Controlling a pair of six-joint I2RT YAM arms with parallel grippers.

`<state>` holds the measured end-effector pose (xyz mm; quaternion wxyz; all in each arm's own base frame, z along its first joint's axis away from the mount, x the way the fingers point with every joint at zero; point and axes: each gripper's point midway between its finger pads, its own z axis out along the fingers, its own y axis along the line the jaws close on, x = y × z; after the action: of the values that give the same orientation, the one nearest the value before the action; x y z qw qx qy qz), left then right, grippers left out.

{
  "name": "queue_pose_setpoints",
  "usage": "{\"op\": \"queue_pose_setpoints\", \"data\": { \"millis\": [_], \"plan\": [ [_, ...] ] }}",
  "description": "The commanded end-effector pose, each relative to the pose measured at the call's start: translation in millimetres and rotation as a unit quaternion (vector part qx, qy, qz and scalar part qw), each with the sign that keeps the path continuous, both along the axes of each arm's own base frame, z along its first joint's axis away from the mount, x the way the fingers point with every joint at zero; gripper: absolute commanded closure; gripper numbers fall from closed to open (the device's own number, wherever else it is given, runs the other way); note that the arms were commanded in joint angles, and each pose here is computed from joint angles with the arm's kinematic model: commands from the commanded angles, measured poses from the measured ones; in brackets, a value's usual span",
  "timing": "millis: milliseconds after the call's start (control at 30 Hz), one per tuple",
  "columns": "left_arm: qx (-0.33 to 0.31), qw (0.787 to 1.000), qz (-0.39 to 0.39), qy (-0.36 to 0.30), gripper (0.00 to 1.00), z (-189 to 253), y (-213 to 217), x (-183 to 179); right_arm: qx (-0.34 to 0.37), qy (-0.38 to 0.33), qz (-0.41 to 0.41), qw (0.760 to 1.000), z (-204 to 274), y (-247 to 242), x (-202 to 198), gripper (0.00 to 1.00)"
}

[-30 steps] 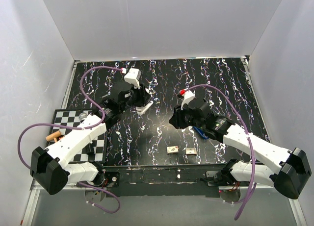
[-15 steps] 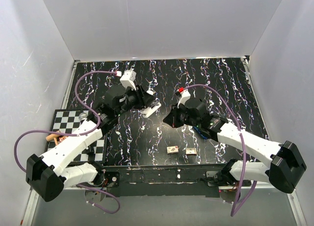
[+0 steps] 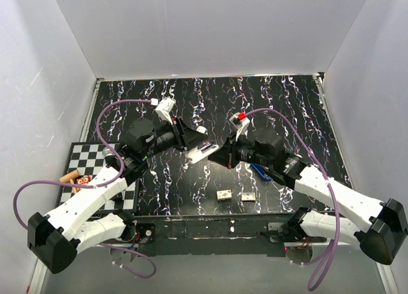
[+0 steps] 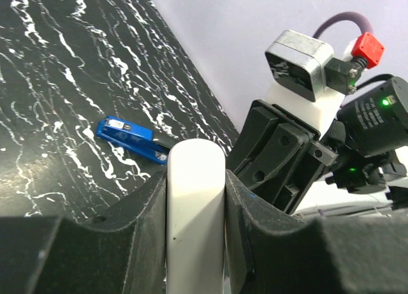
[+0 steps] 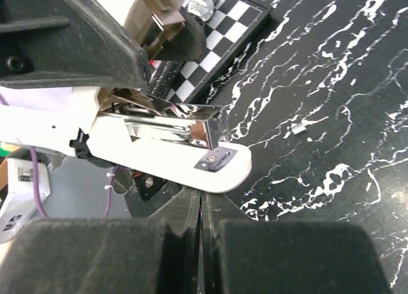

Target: Unload the staples from the stapler

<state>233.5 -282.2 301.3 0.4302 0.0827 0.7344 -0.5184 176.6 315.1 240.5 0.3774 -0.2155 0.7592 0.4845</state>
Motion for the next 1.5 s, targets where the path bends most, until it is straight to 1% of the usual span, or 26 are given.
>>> {"op": "queue_pose_setpoints", "data": {
  "millis": [0, 167, 400, 500, 733, 833, 1000, 1133, 1333, 1400, 1467],
  "plan": [
    [-0.048, 0.997, -0.055, -0.021, 1.0, 25.9, -7.6, -20.0, 0.044, -0.038, 0.051, 0.997, 35.0, 8.9, -12.3, 0.99],
    [-0.064, 0.992, -0.099, -0.036, 1.0, 37.2, -11.5, -36.2, 0.051, -0.056, 0.063, 0.995, 45.3, 10.4, -13.6, 0.99],
    [-0.055, 0.986, -0.144, -0.068, 1.0, 39.2, -9.4, -55.8, 0.058, -0.103, 0.083, 0.99, 73.5, 5.5, -21.0, 0.99],
    [-0.049, 0.979, -0.181, -0.078, 1.0, 35.6, -12.3, -65.9, 0.055, -0.12, 0.092, 0.987, 82.9, 3.1, -24.2, 0.99],
    [-0.041, 0.96, -0.258, -0.102, 1.0, 32.9, -14.8, -89.8, 0.063, -0.15, 0.134, 0.978, 107.1, 4.7, -35.7, 0.99],
    [-0.031, 0.949, -0.293, -0.108, 1.0, 28.2, -17.6, -100.0, 0.061, -0.144, 0.167, 0.974, 110.4, 5.6, -46.1, 0.99],
    [-0.017, 0.926, -0.362, -0.108, 1.0, 18.3, -29.4, -122.1, 0.066, -0.142, 0.216, 0.964, 120.6, 10.4, -58.8, 0.99],
    [-0.014, 0.902, -0.419, -0.107, 1.0, 13.5, -41.2, -145.4, 0.067, -0.141, 0.243, 0.957, 123.8, 16.5, -63.4, 0.99],
    [-0.007, 0.878, -0.468, -0.097, 0.99, 4.7, -47.5, -165.1, 0.06, -0.149, 0.263, 0.951, 126.9, 23.2, -66.2, 0.99],
    [-0.003, 0.878, -0.469, -0.096, 0.99, 3.2, -49.9, -165.7, 0.06, -0.151, 0.267, 0.95, 127.7, 25.1, -66.7, 0.99],
    [0.002, 0.884, -0.455, -0.106, 1.0, 3.2, -50.9, -161.3, 0.053, -0.15, 0.264, 0.951, 124.6, 25.7, -65.4, 0.99]
  ]
}}
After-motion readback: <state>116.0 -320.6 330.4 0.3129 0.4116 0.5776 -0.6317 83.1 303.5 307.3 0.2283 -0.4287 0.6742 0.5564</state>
